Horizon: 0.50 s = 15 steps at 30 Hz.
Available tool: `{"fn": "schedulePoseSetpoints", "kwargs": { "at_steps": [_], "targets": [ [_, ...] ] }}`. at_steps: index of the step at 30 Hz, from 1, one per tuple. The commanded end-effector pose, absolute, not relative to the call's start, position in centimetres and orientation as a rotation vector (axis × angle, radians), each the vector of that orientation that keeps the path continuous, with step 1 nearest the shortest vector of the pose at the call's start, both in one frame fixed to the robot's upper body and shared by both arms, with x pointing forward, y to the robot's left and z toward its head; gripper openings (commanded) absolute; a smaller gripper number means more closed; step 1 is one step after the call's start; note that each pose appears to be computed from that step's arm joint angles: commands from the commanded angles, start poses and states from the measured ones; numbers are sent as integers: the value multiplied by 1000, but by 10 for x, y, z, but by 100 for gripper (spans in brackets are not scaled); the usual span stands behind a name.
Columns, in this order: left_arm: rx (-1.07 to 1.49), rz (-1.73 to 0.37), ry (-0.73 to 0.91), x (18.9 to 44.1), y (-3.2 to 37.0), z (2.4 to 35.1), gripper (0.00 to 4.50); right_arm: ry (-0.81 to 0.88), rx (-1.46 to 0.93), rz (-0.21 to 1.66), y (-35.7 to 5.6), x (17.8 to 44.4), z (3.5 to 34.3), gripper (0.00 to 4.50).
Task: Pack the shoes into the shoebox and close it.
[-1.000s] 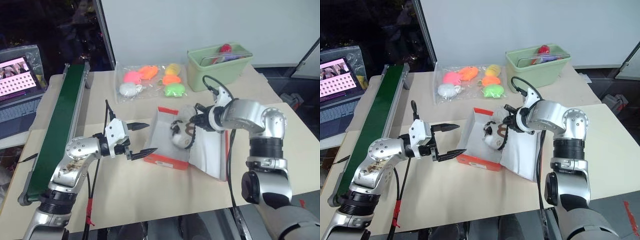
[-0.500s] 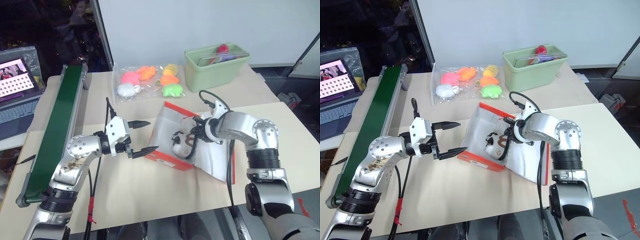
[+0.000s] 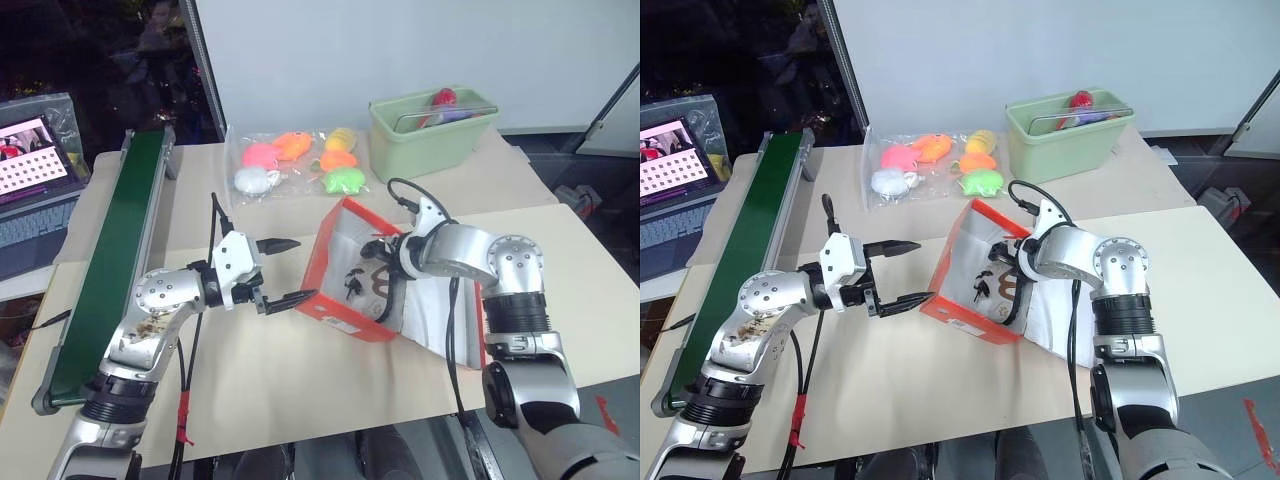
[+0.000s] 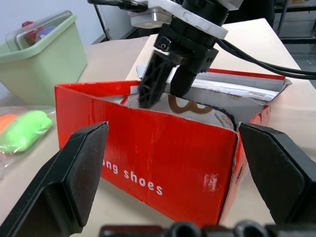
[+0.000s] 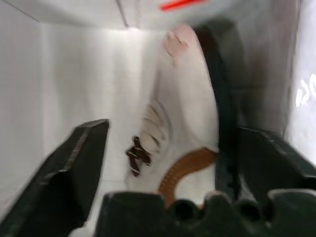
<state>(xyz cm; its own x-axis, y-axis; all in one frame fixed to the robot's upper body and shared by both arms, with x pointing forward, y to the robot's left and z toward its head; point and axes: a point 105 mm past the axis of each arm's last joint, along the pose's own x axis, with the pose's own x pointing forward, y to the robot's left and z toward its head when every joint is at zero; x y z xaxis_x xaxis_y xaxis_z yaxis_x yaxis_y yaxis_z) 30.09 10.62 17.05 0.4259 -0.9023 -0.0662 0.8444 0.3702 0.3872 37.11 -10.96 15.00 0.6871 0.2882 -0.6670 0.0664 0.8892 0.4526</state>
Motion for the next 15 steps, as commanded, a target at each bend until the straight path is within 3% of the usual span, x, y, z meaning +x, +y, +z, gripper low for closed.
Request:
{"fn": "schedulePoseSetpoints", "kwargs": {
  "at_steps": [1, 7, 12, 15],
  "targets": [
    [415, -1073, -225, 305, 110, 184, 450, 680, 460, 149, -108, 372, 183, 447],
    [375, -893, -244, 317, 127, 192, 450, 603, 523, 172, -101, 363, 203, 447],
    [271, -428, -279, 353, 181, 212, 450, 436, 448, 266, -103, 361, 229, 447],
    [170, -86, -290, 359, 226, 223, 450, 204, 252, 438, -95, 352, 262, 447]
  ]
}}
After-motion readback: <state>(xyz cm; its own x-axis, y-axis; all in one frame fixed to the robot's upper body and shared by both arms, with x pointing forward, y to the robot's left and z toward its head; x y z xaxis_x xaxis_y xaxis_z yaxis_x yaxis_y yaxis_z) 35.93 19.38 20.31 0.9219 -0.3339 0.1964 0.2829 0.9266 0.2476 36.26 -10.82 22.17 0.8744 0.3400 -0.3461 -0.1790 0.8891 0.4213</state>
